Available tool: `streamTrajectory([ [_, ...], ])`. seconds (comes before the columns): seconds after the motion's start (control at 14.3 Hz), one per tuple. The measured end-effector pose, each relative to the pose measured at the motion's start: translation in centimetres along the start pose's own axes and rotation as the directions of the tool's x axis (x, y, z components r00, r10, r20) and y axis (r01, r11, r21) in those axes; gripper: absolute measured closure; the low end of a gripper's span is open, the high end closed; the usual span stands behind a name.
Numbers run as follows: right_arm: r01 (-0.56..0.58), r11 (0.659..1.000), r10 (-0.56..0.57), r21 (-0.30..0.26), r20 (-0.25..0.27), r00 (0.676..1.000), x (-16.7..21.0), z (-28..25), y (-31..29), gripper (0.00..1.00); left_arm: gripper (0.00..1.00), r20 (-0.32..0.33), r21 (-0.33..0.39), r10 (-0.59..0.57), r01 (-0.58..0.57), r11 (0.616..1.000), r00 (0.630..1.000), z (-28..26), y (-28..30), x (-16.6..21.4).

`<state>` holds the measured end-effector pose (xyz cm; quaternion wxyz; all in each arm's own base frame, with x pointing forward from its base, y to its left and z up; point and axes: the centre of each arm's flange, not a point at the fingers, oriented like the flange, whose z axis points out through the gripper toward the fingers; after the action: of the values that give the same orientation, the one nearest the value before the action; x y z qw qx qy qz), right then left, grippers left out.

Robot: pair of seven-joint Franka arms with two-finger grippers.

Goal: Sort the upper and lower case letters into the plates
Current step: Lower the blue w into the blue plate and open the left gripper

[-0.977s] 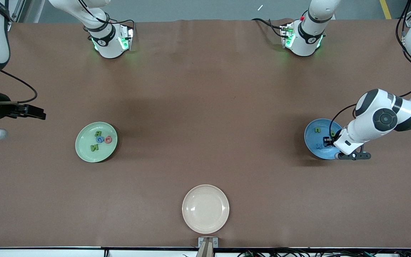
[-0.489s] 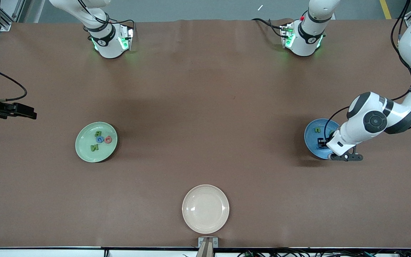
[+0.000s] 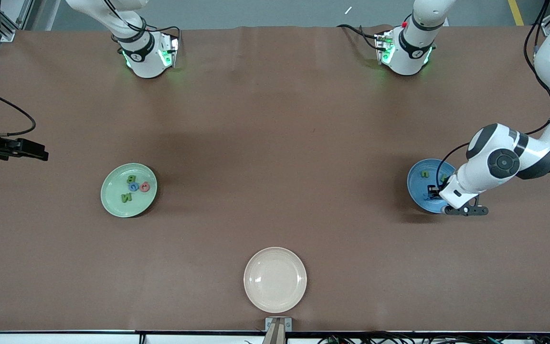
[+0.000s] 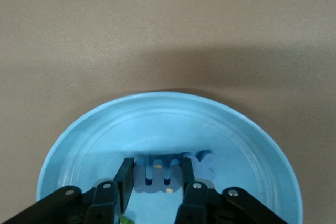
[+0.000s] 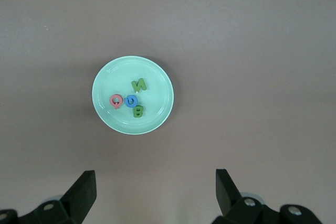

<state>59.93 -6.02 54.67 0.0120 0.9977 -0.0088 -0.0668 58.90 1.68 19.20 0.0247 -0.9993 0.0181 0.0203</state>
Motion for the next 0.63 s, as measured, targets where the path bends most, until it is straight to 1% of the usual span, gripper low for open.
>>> streamTrajectory([
  [0.14, 0.000, 1.000, 0.000, 0.000, -0.001, 1.000, 0.0, 0.0, 0.0, 0.00, 0.59, -0.001, 0.001, -0.002, 0.002, 1.000, 1.000, 0.0, -0.1, 0.0],
  [0.21, 0.000, 1.000, 0.000, 0.000, -0.002, 1.000, 0.0, 0.0, 0.0, 0.00, 0.52, -0.001, 0.001, -0.004, 0.004, 1.000, 1.000, 0.0, -0.3, 0.0],
  [0.35, -0.001, 1.000, 0.001, 0.000, -0.005, 1.000, 0.0, -0.2, 0.0, 0.00, 0.35, -0.004, 0.002, -0.010, 0.010, 1.000, 1.000, -0.1, -0.6, 0.1],
  [0.49, -0.002, 1.000, 0.002, -0.001, -0.016, 1.000, 0.1, -0.6, 0.1, 0.00, 0.15, -0.014, 0.008, -0.014, 0.014, 1.000, 1.000, -0.6, -0.8, 0.4],
  [0.56, -0.003, 1.000, 0.003, -0.003, -0.031, 1.000, 0.1, -1.2, 0.2, 0.00, 0.04, -0.019, 0.014, -0.013, 0.013, 1.000, 1.000, -1.1, -0.8, 0.6],
  [0.63, -0.003, 1.000, 0.002, -0.005, -0.049, 0.999, 0.3, -2.1, 0.1, 0.00, 0.00, -0.019, 0.021, -0.008, 0.009, 1.000, 1.000, -1.7, -0.6, 0.7],
])
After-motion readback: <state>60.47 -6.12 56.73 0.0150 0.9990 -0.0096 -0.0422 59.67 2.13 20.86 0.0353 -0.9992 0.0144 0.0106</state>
